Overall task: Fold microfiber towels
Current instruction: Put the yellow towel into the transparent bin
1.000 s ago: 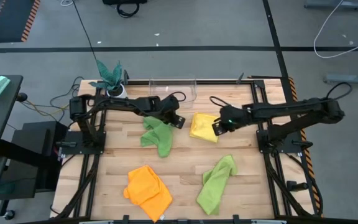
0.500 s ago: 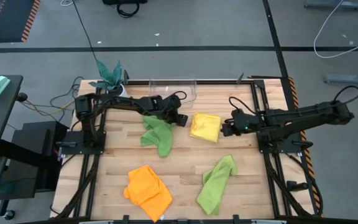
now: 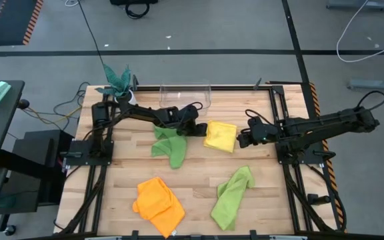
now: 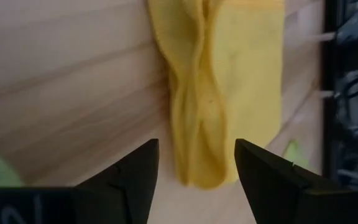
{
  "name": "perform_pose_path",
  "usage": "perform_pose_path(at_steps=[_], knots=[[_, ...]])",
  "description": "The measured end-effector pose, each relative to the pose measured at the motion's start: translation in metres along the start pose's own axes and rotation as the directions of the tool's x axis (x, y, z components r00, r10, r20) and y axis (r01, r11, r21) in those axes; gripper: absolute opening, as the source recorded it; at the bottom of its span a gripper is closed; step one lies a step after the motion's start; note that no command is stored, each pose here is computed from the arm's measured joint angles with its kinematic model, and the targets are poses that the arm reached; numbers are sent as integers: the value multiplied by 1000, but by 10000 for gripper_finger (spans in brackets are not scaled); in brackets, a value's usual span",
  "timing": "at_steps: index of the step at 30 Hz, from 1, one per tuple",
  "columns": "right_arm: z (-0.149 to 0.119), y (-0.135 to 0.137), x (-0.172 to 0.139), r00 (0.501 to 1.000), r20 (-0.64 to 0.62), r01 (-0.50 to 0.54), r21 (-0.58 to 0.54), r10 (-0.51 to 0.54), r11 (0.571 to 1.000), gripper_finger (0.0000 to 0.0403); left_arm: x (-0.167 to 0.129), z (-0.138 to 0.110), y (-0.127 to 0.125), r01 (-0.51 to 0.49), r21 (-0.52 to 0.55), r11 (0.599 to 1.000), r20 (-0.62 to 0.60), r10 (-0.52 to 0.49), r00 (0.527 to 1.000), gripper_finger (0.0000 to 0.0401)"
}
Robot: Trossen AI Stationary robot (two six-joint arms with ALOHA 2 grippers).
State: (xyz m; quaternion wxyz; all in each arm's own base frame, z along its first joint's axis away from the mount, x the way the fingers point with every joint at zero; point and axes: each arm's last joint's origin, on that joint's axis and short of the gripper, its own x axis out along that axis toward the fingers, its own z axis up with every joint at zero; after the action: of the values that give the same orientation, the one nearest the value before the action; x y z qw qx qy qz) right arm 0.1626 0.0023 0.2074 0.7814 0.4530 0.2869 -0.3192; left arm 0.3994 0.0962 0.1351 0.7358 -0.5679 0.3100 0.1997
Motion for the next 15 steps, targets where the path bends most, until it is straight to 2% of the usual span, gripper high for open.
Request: perform_pose_path(at_steps=[6, 15], knots=[[0, -2, 1, 1000, -19, 19, 48, -18, 999, 108, 7, 2, 2, 27, -46, 999, 24, -26, 999, 224], [0, -1, 1, 999, -39, 6, 68, -3, 998, 115, 25, 1, -3, 31, -35, 999, 24, -30, 999, 223]])
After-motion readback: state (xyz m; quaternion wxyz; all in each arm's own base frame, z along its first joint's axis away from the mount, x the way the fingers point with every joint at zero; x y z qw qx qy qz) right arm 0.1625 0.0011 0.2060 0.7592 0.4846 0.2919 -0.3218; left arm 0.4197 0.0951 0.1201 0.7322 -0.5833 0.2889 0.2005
